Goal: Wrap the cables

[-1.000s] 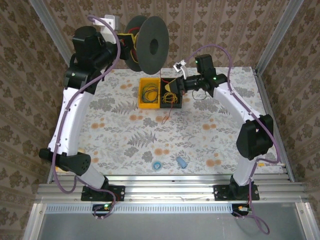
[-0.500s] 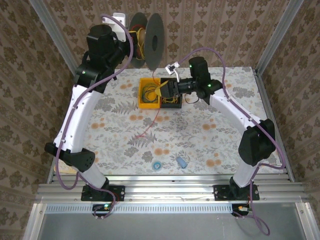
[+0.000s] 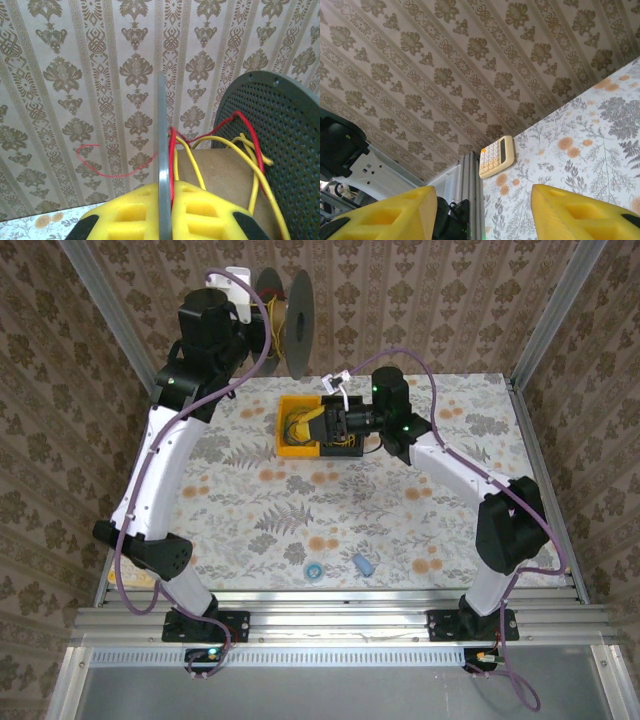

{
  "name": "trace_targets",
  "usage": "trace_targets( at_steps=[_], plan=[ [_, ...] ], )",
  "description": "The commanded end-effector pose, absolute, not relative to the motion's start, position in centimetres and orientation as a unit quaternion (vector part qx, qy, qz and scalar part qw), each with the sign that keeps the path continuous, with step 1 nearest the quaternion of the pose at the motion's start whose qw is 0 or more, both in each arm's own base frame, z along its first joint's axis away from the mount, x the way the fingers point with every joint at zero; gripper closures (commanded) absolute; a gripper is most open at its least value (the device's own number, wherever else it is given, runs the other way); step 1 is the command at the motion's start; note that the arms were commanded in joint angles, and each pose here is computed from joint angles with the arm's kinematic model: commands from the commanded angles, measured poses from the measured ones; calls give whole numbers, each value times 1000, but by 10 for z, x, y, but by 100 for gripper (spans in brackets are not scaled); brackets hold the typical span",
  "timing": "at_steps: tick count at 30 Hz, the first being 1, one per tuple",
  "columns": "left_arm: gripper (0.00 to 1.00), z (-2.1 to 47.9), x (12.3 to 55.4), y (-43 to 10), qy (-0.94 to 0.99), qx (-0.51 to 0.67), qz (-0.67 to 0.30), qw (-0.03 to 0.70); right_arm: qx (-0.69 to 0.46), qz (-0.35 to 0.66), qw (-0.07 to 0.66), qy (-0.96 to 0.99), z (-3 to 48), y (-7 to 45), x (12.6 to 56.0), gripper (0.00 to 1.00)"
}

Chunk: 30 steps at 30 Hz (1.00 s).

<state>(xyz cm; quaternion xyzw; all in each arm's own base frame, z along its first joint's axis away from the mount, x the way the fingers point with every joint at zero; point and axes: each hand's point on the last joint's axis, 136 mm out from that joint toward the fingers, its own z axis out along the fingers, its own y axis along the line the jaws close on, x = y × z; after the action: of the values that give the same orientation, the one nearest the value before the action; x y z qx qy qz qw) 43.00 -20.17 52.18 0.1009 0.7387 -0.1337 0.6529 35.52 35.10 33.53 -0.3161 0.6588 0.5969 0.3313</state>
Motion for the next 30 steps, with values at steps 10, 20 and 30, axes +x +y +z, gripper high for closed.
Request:
trace_targets(
  at_steps=[10,20,30],
  plan=[
    [100,590,406,-190,675,89,-159,715,-322,489,419,694,331,293,350,21],
    [100,608,373,-200,661,109,-176,721,-265,375,532,711,292,241,387,11],
    [100,621,315,-212,644,133,-205,725,-285,291,617,673,287,245,444,3]
  ],
)
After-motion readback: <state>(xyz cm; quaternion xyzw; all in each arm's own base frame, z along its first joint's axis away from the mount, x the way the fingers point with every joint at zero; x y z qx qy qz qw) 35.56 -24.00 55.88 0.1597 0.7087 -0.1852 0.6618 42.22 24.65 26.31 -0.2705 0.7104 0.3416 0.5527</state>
